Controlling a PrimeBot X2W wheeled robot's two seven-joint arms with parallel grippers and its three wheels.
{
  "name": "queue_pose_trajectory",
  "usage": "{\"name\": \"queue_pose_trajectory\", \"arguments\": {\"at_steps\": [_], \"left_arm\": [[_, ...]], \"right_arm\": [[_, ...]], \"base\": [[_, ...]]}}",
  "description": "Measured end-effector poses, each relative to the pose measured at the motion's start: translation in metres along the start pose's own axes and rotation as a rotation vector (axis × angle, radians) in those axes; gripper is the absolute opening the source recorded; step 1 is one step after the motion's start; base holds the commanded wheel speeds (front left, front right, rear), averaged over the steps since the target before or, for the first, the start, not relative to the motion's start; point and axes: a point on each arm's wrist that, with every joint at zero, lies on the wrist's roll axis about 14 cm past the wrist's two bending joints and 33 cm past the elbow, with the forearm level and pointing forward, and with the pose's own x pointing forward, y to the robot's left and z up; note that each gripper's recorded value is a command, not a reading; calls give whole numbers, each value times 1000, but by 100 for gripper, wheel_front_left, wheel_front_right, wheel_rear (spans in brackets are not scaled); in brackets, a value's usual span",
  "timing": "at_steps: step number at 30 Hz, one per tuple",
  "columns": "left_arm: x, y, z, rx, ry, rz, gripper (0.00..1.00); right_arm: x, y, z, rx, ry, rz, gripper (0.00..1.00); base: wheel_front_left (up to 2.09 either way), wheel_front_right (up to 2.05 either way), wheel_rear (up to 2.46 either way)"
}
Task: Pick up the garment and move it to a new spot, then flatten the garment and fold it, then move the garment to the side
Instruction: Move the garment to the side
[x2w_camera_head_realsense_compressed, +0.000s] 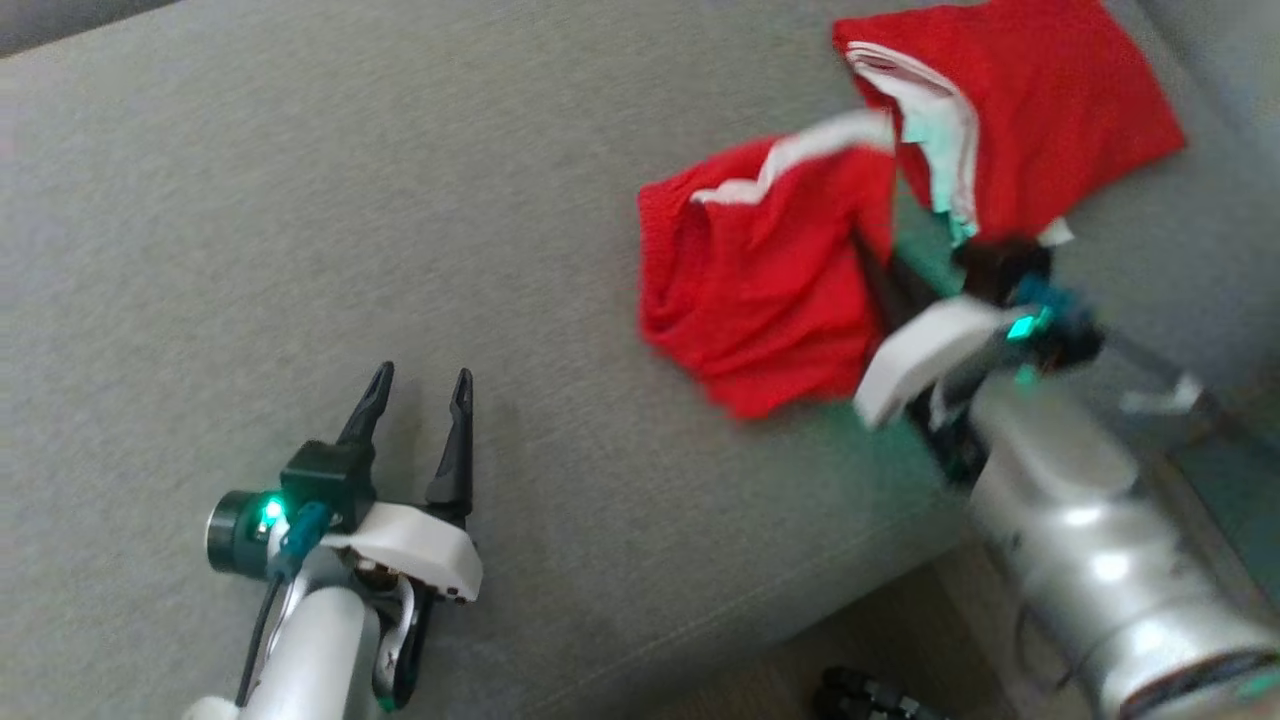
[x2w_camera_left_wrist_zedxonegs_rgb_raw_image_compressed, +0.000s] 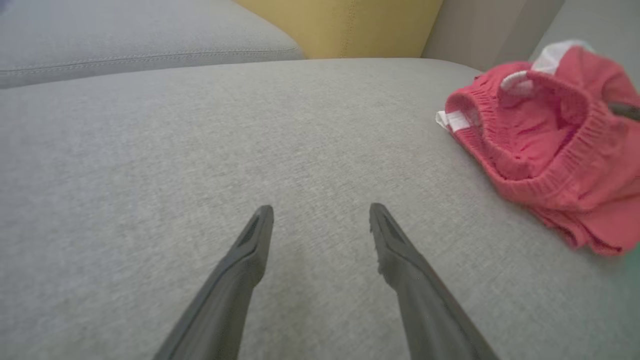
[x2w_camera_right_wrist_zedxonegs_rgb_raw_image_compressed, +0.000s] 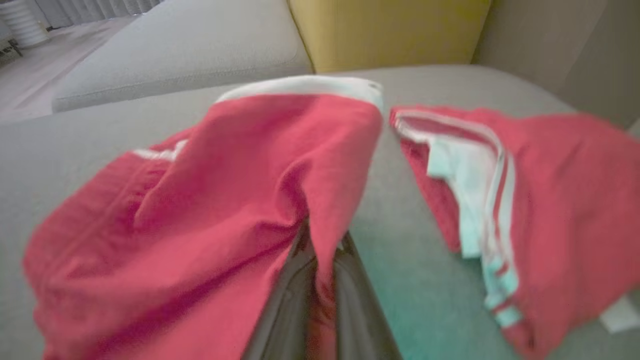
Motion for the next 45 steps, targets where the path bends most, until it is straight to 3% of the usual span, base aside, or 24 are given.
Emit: {"name": "queue_pose_trajectory", "arguments": {"at_steps": [6,15,27,28,29,30,38,45], "left_arm": [[-10,28,-1,-11,0,81,100],[-28,61,-6,-22,9,185,100],[-23,56,-5,-30,2,170,100],[-22,56,-5,-30,2,169,100],[-22,56,-5,-30,2,168,100],[-22,55,-5,-31,3,168,100],[-26,62,-2,-25,-3,193,100],[-42,89,13,-10,-38,306,100]], "right_arm": [[34,-54,54,-150,-29,-88,0],[54,-102,55,-223,85,-191,0],[35,-150,74,-246,77,-312,0],[34,-153,75,-241,73,-322,20],[33,-156,77,-238,67,-331,74],[32,-158,80,-234,52,-337,100],[42,-139,122,-273,-130,-310,100],[62,-50,134,-200,-283,-153,100]], "base": [[0,0,0],[0,0,0],[0,0,0],[0,0,0],[0,0,0],[0,0,0],[0,0,0],[0,0,0]]}}
